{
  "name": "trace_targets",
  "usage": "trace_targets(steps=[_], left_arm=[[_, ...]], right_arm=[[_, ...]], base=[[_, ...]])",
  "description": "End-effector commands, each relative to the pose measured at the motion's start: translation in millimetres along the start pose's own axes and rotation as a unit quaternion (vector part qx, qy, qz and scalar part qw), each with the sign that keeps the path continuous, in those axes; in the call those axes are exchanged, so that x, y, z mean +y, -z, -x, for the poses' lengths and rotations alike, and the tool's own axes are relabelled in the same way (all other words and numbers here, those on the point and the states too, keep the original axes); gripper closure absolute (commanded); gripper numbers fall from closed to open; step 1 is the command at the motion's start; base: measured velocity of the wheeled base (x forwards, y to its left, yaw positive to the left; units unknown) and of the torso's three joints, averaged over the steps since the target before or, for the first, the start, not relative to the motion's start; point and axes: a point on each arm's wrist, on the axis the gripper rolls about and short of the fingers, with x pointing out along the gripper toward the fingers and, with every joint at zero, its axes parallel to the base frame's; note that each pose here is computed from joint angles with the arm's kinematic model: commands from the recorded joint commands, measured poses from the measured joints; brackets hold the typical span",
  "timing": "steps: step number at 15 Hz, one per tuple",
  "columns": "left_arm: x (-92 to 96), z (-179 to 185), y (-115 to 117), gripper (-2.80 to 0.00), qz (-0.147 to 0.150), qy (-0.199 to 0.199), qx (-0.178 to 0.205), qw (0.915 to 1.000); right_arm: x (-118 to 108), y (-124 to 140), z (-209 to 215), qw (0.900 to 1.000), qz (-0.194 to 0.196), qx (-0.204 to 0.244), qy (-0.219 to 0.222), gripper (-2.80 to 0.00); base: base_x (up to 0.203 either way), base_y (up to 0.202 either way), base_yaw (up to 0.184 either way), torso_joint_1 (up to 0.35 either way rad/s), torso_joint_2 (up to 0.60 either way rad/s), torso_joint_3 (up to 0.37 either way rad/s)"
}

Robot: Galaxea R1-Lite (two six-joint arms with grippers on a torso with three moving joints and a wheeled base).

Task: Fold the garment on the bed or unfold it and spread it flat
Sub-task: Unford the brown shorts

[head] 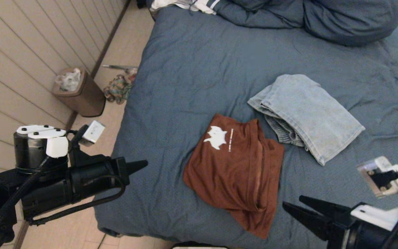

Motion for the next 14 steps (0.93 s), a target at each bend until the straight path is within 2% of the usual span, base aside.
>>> trace_targets(steps=[1,5,8,11,12,13,14], left_arm=[[-11.1,-5.0,5.0,0.0,-0.005,0.018,0.017,0.9997],[-24.6,-20.7,-7.2,0.0,-0.005,0.021,0.047,0.9987],[-56.6,-42.0,-2.2,0.0,-0.018,0.051,0.105,0.993],[-94.7,-71.9,23.4,0.0,-0.049,0.061,0.145,0.9864],[-107.5,-83.0,30.9,-1.8,-0.065,0.056,0.144,0.9858],[-119.7,-89.9,39.2,-2.8,-0.083,0.058,0.146,0.9842],[-132.1,-92.2,45.8,-2.8,-0.1,0.069,0.148,0.9816]], right_arm=[[-5.7,-33.3,1.2,0.999,-0.024,-0.028,0.013,0.0],[-21.0,-72.8,-41.6,0.996,-0.045,-0.032,0.065,0.0],[-39.7,-99.3,-55.8,0.991,-0.062,-0.027,0.115,0.0],[-57.5,-112.8,-59.3,0.986,-0.075,-0.035,0.143,0.0],[-63.7,-121.2,-60.2,0.984,-0.08,-0.039,0.155,0.0],[-69.5,-127.0,-61.9,0.982,-0.085,-0.032,0.165,0.0],[-78.4,-131.1,-66.9,0.979,-0.091,-0.027,0.179,0.0]], base=[[0.0,0.0,0.0,0.0,0.0,0.0],[0.0,0.0,0.0,0.0,0.0,0.0],[0.0,0.0,0.0,0.0,0.0,0.0],[0.0,0.0,0.0,0.0,0.0,0.0],[0.0,0.0,0.0,0.0,0.0,0.0],[0.0,0.0,0.0,0.0,0.0,0.0],[0.0,0.0,0.0,0.0,0.0,0.0]])
